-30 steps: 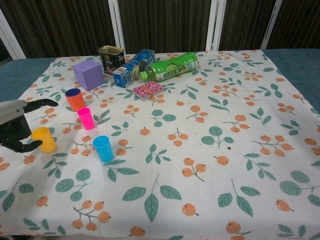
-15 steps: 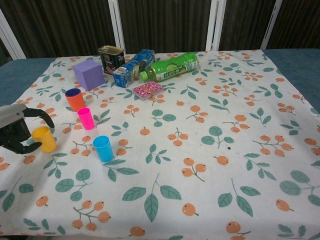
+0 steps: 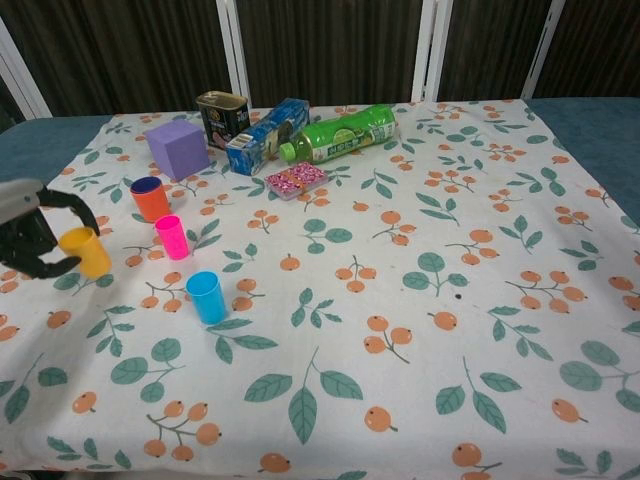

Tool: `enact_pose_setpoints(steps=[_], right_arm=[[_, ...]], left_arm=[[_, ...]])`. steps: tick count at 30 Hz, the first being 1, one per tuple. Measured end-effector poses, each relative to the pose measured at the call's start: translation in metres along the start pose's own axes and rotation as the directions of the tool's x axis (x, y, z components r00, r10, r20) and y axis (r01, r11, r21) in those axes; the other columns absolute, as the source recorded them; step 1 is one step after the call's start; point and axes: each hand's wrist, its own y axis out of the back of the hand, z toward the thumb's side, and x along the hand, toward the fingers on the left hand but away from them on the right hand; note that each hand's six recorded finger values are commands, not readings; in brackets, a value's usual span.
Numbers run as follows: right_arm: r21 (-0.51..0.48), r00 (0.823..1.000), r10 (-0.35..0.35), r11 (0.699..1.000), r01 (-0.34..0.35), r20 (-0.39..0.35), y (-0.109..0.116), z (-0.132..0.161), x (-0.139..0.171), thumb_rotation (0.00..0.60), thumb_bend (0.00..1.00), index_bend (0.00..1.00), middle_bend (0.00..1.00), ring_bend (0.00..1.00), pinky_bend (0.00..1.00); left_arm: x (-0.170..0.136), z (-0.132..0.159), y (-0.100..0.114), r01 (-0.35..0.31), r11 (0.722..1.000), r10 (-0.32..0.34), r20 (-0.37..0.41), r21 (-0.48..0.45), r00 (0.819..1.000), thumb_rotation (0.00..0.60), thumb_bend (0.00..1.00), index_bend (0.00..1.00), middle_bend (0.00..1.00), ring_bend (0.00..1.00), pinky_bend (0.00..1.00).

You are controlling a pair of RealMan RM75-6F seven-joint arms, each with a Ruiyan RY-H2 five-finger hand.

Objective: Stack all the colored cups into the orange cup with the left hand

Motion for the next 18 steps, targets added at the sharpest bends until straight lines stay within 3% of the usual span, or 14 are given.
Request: enact_pose_setpoints(steps=[3,7,9,12,18], right_arm=[[0.004,1.0,0.001,1.0,-0.001,0.0,-0.001,0.0,0.0,0.6,0.15,0.0,0.0,0.0,0.0],[0.005,1.0,0.003,1.0,-0.003,0.0,-0.002,0.001,0.0,0.6,0.15,0.0,0.0,0.0,0.0],[0.004,1.0,0.001,1.0,-0.001,0.002,-0.001,0.001,0.0,0.6,0.15,0.0,0.0,0.0,0.0],[0.005,1.0,-0.004,1.0,0.004,0.008,0.0,-0.001,-0.001,0.6,0.15,0.0,0.0,0.0,0.0],[0.0,1.0,-0.007,1.0,0.007,0.017,0.003,-0.004,-0.003,0.6,0.15,0.0,0.0,0.0,0.0]], left_arm=[[0.014,0.007,0.024,-0.077,0.997,0.077,0.006,-0.024,0.997,0.6,0.38,0.56,1.0,1.0,1.0],[0.044,0.022,0.064,-0.204,0.978,0.204,0.003,-0.053,0.979,0.6,0.38,0.56,1.0,1.0,1.0],[0.057,0.026,0.074,-0.235,0.971,0.235,-0.006,-0.049,0.972,0.6,0.38,0.56,1.0,1.0,1.0],[0.075,0.031,0.078,-0.256,0.966,0.255,-0.026,-0.031,0.967,0.6,0.38,0.56,1.0,1.0,1.0],[0.1,0.033,0.066,-0.238,0.971,0.238,-0.063,0.007,0.969,0.6,0.38,0.56,1.0,1.0,1.0]])
